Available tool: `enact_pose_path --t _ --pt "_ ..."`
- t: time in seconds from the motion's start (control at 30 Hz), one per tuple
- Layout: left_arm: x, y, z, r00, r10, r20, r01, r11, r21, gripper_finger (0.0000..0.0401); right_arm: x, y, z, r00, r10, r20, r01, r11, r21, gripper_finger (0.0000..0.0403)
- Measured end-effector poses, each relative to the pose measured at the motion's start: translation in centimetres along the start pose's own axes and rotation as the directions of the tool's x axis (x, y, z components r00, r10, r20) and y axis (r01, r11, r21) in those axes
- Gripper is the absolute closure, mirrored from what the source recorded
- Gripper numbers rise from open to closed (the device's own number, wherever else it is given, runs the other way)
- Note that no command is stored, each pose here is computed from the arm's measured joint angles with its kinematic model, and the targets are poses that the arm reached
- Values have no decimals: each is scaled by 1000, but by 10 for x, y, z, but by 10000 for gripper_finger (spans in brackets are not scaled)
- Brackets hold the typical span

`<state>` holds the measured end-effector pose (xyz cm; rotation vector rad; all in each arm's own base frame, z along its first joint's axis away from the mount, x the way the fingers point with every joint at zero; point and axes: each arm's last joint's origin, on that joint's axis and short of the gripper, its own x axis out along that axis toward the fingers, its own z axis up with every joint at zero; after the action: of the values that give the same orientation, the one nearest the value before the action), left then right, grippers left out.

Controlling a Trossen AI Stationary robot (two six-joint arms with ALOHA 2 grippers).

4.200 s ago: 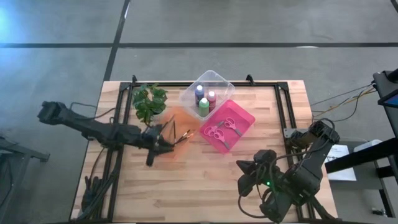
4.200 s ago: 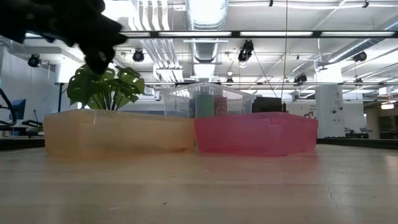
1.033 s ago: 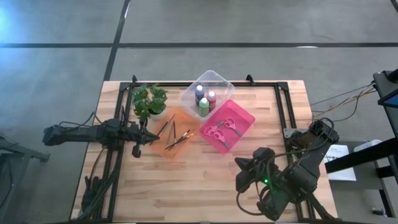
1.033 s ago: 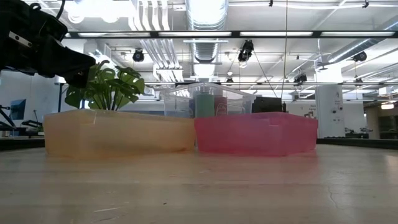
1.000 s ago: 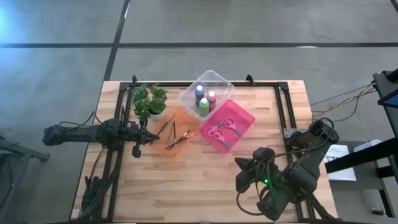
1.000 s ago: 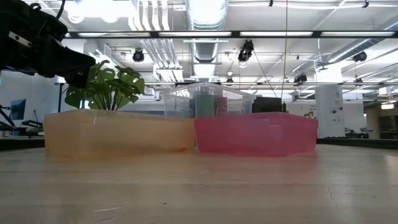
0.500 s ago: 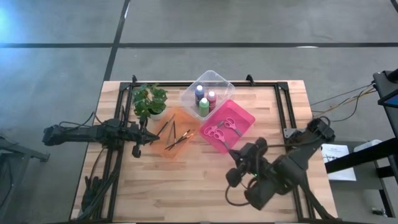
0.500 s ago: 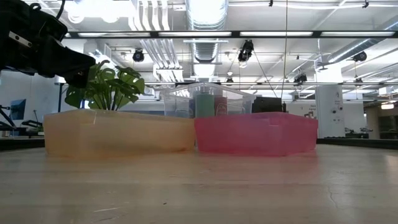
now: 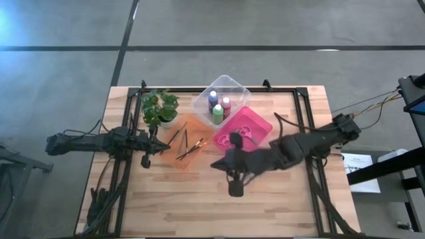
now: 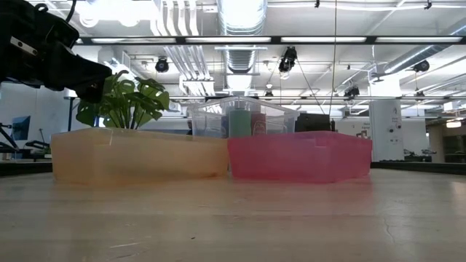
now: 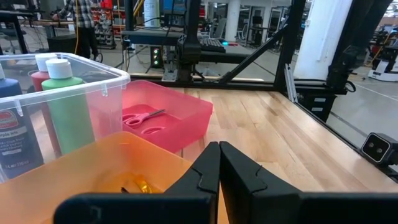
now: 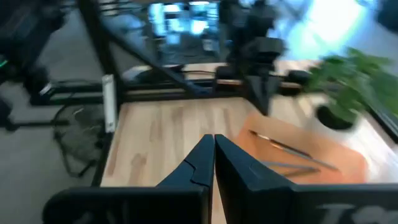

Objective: Pick & Place Paint Supplies
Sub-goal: Return to Home Position

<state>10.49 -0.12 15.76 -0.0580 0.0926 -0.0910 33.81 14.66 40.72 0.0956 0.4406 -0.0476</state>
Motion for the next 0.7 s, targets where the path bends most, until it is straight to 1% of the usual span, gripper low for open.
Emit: enact_pose_path --t 0.07,0.17,0.27,0.33,0.53,0.7 --pt "0 0 0 1000 0 0 0 1000 0 386 8 -9 -4 998 66 7 -66 997 -51 394" --pt "0 0 0 1000 0 -2 0 1000 0 386 13 -24 -15 994 106 -15 -107 988 -109 394" --pt "1 0 -1 1000 0 -8 0 1000 -1 386 11 -38 -25 987 157 -18 -158 977 -145 394" --pt "1 0 -1 1000 1 -10 -1 1000 -2 386 6 -44 -31 982 189 3 -186 968 -170 394" --pt "1 0 -2 1000 0 -19 0 1000 -3 386 -10 -67 -67 982 187 37 -177 966 -187 394" --pt "1 0 -2 1000 0 -21 0 1000 -3 386 -27 -85 -99 980 177 91 -160 973 -168 394"
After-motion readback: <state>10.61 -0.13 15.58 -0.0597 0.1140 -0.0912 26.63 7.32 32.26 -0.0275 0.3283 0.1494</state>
